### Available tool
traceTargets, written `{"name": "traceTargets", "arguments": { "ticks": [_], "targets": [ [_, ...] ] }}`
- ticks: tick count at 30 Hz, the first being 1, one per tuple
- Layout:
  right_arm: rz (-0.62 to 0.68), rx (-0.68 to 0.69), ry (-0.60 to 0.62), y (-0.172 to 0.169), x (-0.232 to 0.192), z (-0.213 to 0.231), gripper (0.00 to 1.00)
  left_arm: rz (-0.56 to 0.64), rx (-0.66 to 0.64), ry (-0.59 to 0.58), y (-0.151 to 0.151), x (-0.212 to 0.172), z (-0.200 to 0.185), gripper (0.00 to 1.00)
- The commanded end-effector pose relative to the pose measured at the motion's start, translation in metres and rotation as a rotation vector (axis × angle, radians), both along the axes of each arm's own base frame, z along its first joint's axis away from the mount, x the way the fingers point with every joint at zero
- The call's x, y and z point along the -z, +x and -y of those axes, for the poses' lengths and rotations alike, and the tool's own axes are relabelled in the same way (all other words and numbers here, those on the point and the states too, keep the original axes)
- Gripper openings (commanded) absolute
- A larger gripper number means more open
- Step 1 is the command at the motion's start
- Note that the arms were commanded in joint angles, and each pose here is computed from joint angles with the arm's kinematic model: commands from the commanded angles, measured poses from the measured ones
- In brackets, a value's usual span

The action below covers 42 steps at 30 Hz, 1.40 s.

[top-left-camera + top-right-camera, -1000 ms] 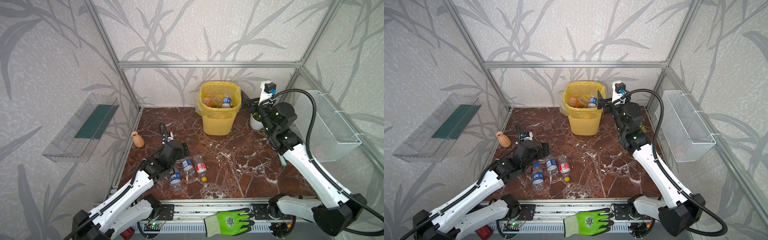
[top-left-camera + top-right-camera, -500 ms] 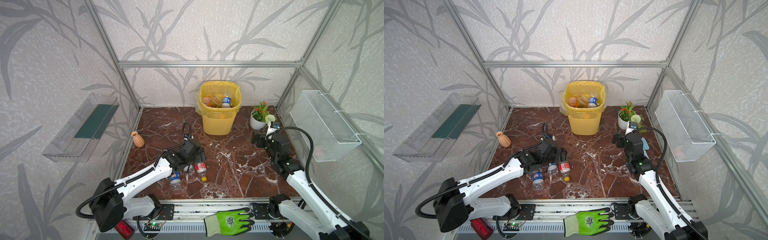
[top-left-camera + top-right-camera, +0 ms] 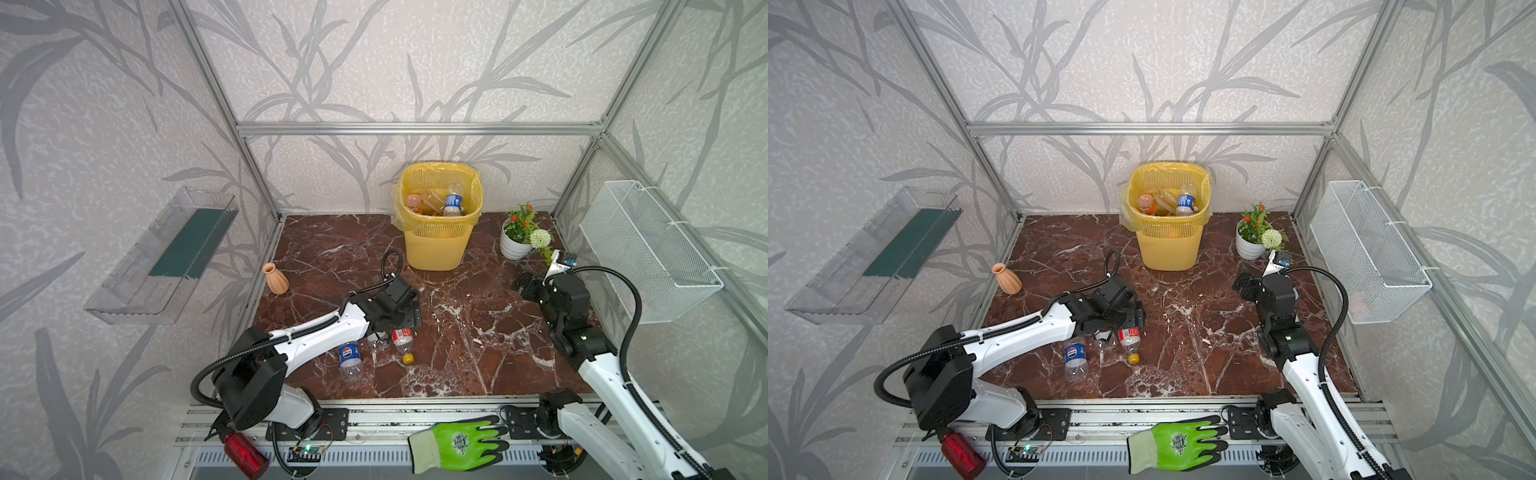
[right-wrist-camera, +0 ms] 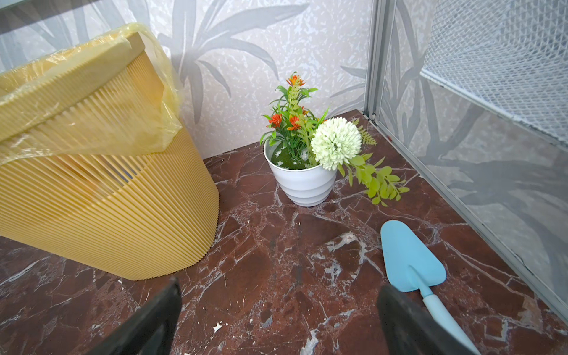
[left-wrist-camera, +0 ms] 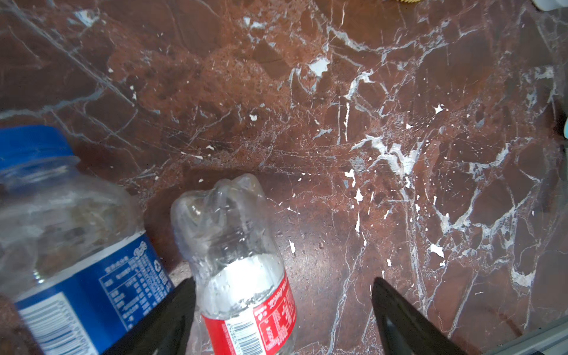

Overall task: Throw the plastic bottles in the bin
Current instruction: 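Close the left gripper on the red-labelled bottle while the right arm withdraws, then lift the red-labelled bottle with the left gripper and drop it into the bin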

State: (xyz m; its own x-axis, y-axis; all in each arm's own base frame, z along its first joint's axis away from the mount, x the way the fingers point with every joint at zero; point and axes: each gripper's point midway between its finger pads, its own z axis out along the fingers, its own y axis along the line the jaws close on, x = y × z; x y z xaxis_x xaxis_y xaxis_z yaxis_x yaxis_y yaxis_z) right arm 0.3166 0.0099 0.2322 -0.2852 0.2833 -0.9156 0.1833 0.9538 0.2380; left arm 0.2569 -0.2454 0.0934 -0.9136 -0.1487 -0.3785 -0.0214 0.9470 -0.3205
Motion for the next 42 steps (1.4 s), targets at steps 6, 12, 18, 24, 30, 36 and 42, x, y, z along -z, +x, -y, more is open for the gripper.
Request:
{"name": "traceTargets", "arguments": {
  "ticks": [6, 12, 18, 24, 30, 36, 42],
  "targets": [
    [-0.012, 0.024, 0.022, -0.004, 0.008, 0.005, 0.99, -0.035, -0.041, 0.029, 0.0, 0.002, -0.001, 0.87],
    [-0.013, 0.038, 0.027, -0.006, 0.009, 0.009, 0.99, -0.063, -0.041, 0.049, -0.003, 0.013, -0.002, 0.87],
    [-0.01, 0.045, 0.027, -0.007, 0.009, 0.01, 0.99, -0.073, -0.039, 0.061, -0.002, 0.019, -0.001, 0.86],
    [-0.009, 0.053, 0.027, -0.008, 0.009, 0.012, 0.99, -0.077, -0.03, 0.07, 0.003, 0.026, 0.004, 0.85],
    [-0.001, 0.061, 0.027, -0.01, 0.008, 0.015, 0.99, -0.08, 0.005, 0.102, 0.012, 0.033, 0.013, 0.84],
    [0.0, 0.076, 0.024, -0.015, 0.007, 0.019, 0.99, -0.111, 0.045, 0.114, 0.017, 0.045, 0.025, 0.82],
    [0.002, 0.094, 0.028, -0.019, 0.007, 0.024, 0.99, -0.142, 0.084, 0.151, 0.014, 0.057, 0.026, 0.77]
  ]
}}
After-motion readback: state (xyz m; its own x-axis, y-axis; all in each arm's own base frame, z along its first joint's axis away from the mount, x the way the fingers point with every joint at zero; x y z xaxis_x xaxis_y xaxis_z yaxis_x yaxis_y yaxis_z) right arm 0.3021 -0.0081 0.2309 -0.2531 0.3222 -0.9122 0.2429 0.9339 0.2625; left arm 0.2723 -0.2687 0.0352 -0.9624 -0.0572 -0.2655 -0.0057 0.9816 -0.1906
